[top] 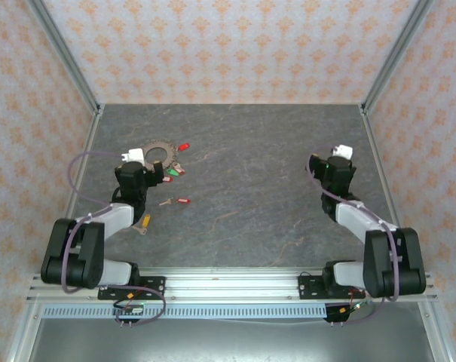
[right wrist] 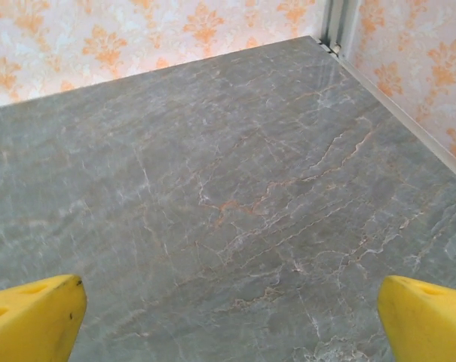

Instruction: Put the keys on the keyring

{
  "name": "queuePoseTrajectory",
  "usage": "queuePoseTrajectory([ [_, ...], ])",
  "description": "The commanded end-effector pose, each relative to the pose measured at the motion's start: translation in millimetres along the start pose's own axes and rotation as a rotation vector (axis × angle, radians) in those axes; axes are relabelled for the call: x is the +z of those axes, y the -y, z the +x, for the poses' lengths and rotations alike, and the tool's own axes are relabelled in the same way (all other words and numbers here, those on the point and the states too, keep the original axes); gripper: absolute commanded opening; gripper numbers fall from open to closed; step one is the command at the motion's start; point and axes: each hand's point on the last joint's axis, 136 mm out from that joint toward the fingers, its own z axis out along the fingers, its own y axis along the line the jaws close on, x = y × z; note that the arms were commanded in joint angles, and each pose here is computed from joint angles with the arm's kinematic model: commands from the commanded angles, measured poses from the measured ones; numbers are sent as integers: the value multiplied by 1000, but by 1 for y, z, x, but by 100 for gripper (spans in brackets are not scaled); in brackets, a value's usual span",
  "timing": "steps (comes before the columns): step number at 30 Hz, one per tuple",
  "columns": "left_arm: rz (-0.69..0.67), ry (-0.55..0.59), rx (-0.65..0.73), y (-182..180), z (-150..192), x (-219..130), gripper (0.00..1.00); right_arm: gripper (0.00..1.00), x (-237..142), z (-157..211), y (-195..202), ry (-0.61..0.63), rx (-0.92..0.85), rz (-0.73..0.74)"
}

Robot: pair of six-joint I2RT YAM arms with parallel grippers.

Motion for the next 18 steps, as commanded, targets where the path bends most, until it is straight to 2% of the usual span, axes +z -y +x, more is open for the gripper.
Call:
queuePoseTrajectory([
  [1,-56,-50,-97,-15,-11,-15,100,99,-18,32,9,-234,59,42],
  [5,-57,-135,-183,-17,-19,-31,100,98,-39,41,-14,-301,184,-101],
  [10,81,-266,-233,11,-15,-34,95,91,-49,51,-41,-359,312,-254],
  [13,91,-317,-277,16,-10,-31,95,87,-49,50,-54,-394,346,-309],
  [18,183,-391,-308,41,-13,-16,91,78,-47,41,-80,-449,397,-420],
])
